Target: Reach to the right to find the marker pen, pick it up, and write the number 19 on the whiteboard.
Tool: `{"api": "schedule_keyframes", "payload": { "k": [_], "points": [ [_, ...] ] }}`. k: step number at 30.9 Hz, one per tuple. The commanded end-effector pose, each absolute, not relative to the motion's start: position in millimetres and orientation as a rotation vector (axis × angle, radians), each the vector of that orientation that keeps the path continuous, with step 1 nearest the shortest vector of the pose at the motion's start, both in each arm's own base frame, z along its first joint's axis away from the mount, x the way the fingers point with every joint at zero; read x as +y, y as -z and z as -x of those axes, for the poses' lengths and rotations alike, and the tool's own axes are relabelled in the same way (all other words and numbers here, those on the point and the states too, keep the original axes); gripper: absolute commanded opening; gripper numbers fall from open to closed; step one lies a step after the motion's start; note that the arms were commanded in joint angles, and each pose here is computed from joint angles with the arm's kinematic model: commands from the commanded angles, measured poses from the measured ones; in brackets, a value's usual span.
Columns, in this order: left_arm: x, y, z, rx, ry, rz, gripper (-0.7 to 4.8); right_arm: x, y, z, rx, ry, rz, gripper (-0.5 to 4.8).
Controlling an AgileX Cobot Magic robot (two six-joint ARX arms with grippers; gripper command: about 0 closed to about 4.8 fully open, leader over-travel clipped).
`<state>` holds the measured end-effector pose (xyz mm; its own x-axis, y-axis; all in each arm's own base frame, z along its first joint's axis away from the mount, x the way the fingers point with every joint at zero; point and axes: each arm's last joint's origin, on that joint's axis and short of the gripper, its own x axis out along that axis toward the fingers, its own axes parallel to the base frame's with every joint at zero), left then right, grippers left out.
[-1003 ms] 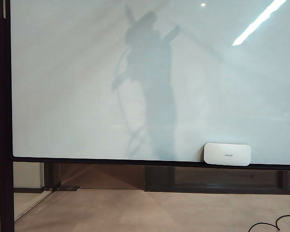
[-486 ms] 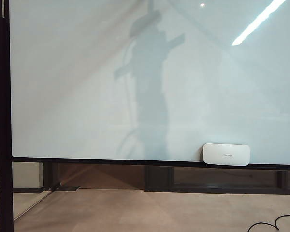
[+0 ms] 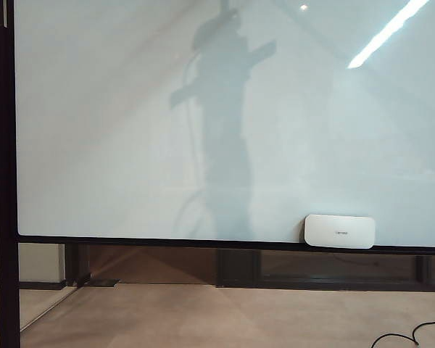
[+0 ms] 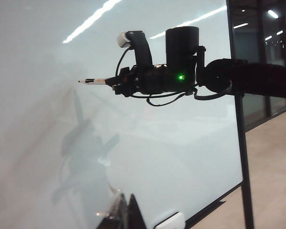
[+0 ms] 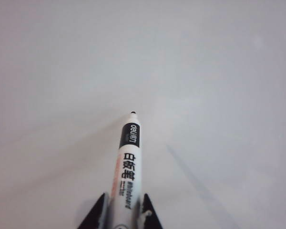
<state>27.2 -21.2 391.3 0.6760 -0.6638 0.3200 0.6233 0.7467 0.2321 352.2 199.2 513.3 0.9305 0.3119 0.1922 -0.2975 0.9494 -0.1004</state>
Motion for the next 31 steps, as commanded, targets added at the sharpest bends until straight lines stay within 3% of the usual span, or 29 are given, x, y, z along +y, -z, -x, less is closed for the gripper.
{"api": "schedule_keyframes", "payload": {
  "k": [1, 9, 15, 31],
  "points": [
    [-20, -394, -26, -0.429, 0.682, -0.136, -0.05, 201, -517, -351, -0.259, -0.333, 0.070, -0.02],
    [-19, -395, -27, -0.426, 0.643, -0.127, -0.05, 206, -499, -360, -0.241, -0.352, 0.079, -0.02],
    [-15, -396, -29, -0.424, 0.487, -0.091, -0.05, 210, -492, -363, -0.264, -0.357, 0.075, -0.02],
    [-17, -399, -30, -0.462, 0.530, -0.101, -0.05, 210, -497, -361, -0.323, -0.314, 0.101, -0.02]
  ]
}}
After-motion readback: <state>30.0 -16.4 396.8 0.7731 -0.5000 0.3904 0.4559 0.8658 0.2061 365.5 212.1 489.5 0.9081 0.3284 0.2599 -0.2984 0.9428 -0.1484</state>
